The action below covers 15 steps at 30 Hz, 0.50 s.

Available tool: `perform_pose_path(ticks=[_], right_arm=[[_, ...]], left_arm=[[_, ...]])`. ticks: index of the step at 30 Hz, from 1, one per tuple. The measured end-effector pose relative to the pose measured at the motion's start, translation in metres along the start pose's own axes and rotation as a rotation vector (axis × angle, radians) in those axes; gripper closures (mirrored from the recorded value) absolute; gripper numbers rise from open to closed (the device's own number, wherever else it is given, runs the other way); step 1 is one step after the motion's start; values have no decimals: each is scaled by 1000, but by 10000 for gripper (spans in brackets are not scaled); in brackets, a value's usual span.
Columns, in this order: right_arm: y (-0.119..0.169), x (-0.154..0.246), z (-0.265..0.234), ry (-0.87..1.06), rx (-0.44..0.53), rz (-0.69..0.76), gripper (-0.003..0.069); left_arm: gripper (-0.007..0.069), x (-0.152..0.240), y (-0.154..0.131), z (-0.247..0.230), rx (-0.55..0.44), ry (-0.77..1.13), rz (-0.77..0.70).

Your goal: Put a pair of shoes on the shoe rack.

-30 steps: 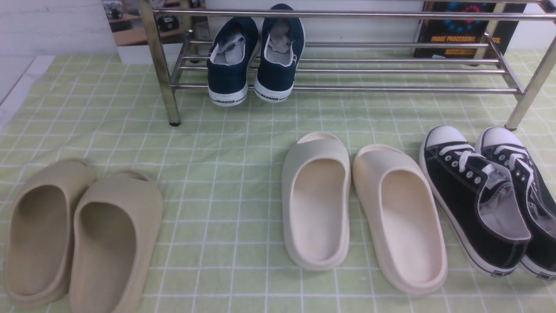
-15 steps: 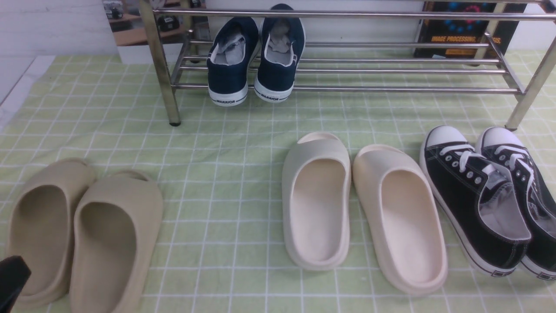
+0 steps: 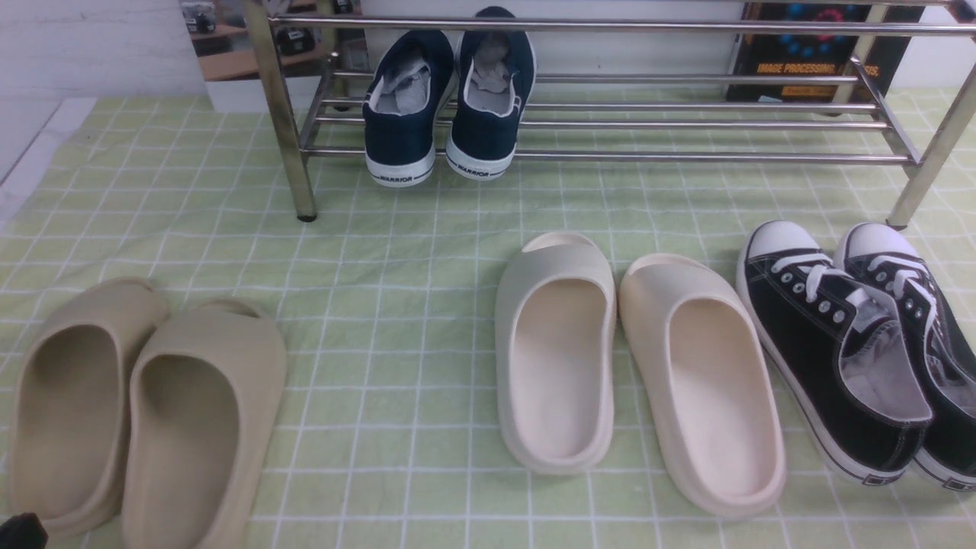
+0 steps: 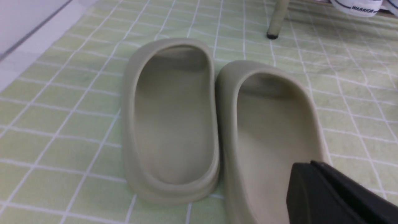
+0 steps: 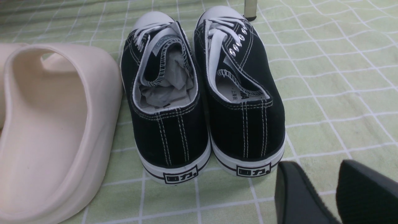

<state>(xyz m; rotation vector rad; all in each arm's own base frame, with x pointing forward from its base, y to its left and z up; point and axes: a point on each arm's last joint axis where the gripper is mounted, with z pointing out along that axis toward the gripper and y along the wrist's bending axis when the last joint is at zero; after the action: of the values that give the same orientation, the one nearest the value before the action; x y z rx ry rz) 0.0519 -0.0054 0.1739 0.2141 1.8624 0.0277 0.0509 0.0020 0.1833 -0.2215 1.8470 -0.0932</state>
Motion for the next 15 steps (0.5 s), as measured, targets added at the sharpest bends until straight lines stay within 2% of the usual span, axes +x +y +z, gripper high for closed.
perform_pose_path(ticks=[5, 12, 15], right_arm=[[0, 0, 0, 0, 0, 0, 419], [0, 0, 0, 0, 0, 0, 419], [0, 0, 0, 0, 0, 0, 419]], left_arm=[[638, 11, 3, 5, -14, 15, -67], [638, 12, 3, 5, -10, 22, -48], [638, 12, 1, 5, 21, 28, -21]])
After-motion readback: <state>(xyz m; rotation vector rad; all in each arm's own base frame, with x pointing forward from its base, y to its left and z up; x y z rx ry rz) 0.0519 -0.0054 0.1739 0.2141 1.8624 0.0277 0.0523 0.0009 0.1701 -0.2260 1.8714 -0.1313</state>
